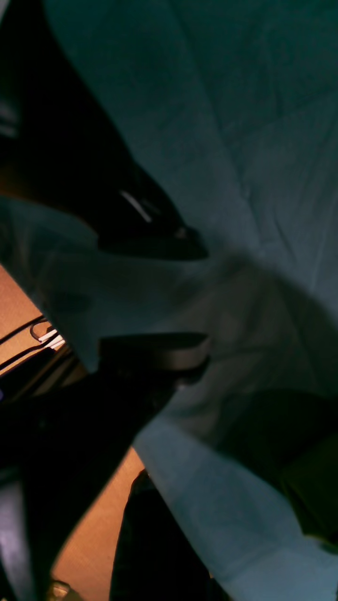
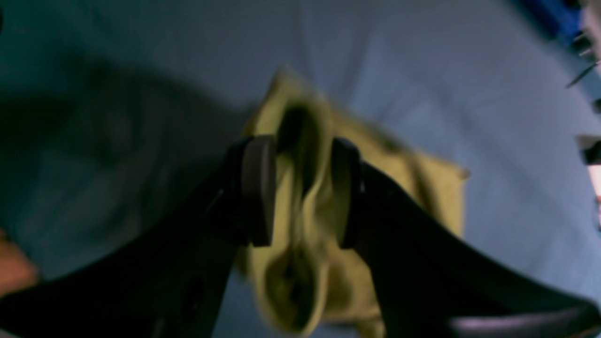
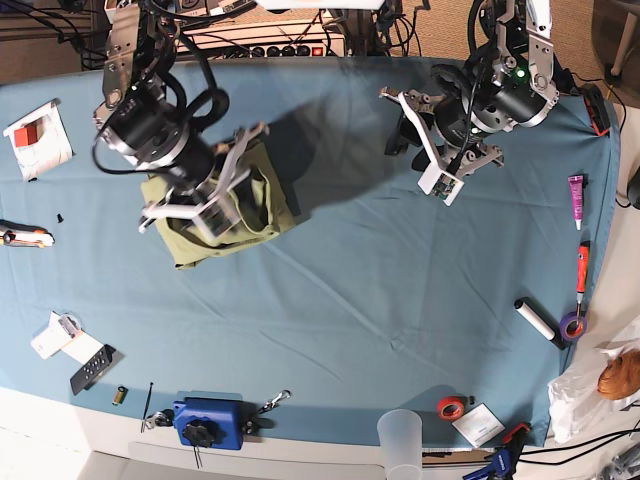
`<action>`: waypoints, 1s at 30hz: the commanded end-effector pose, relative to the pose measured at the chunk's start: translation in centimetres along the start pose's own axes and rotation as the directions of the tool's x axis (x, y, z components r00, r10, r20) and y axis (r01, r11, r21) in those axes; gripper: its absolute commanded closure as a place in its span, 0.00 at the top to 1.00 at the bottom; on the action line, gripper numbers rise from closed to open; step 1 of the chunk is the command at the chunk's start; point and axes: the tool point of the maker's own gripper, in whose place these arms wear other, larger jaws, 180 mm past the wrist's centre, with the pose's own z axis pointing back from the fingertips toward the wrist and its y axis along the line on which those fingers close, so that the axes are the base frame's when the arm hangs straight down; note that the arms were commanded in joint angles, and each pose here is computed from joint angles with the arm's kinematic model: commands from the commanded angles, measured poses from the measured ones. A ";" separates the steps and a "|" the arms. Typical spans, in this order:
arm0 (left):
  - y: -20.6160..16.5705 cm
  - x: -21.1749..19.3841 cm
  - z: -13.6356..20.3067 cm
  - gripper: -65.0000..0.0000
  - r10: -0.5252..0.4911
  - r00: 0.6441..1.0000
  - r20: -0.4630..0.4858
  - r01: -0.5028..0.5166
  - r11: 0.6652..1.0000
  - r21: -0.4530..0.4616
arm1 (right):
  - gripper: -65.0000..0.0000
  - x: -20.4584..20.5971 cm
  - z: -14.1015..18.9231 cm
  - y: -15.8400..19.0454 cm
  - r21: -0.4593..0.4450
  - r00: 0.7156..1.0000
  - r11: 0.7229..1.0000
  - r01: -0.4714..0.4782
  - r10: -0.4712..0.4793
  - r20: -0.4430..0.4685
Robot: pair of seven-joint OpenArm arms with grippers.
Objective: Layout the t-shirt on the table in an organized manner, then fold the t-shirt properly
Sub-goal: 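Lift and fold the bundle over onto itself with the right gripper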
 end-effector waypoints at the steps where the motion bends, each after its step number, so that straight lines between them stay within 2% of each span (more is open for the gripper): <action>1: -0.2 0.9 0.3 0.37 -0.009 0.999 0.041 0.009 1.000 -0.006 | 0.30 1.2 0.6 -2.1 -0.086 0.999 0.996 0.013 -0.009 0.049; 5: -0.2 1.0 0.3 0.37 -0.010 0.999 0.041 0.010 1.000 -0.006 | 0.08 0.6 2.1 -7.2 -0.269 0.996 0.959 0.088 -0.076 0.055; 8: -0.2 1.2 0.3 0.37 -0.009 0.999 0.052 0.009 1.000 -0.007 | 0.00 -1.7 2.6 -8.9 -0.309 0.988 0.939 0.153 -0.156 0.015; 13: -0.3 1.4 0.3 0.37 -0.009 0.998 0.065 0.009 1.000 -0.007 | 0.00 -6.7 0.4 -5.9 -0.158 0.950 0.950 0.271 -0.290 -0.114; 16: -0.3 1.4 0.3 0.37 -0.009 0.998 0.064 0.010 1.000 -0.008 | 0.00 -9.6 -1.3 -3.9 -0.080 0.931 0.952 0.294 -0.304 -0.203; 17: -0.3 1.4 0.3 0.37 -0.009 0.998 0.064 0.010 1.000 -0.008 | 0.00 -10.1 -1.8 -3.3 -0.047 0.933 0.957 0.285 -0.288 -0.217; 21: -0.3 1.4 0.3 0.37 -0.010 0.998 0.064 0.010 1.000 -0.007 | 0.00 -8.9 -2.3 -0.8 0.077 0.950 0.962 0.263 -0.245 -0.193; 27: -0.3 1.5 0.3 0.37 -0.010 0.998 0.068 0.010 1.000 -0.007 | 0.00 -7.2 -1.9 -0.6 0.101 0.967 0.968 0.229 -0.214 -0.140; 30: -0.3 1.6 0.3 0.37 -0.011 0.997 0.074 0.012 1.000 -0.007 | 0.00 -7.6 -2.0 -0.4 0.109 0.964 0.966 0.236 -0.218 -0.150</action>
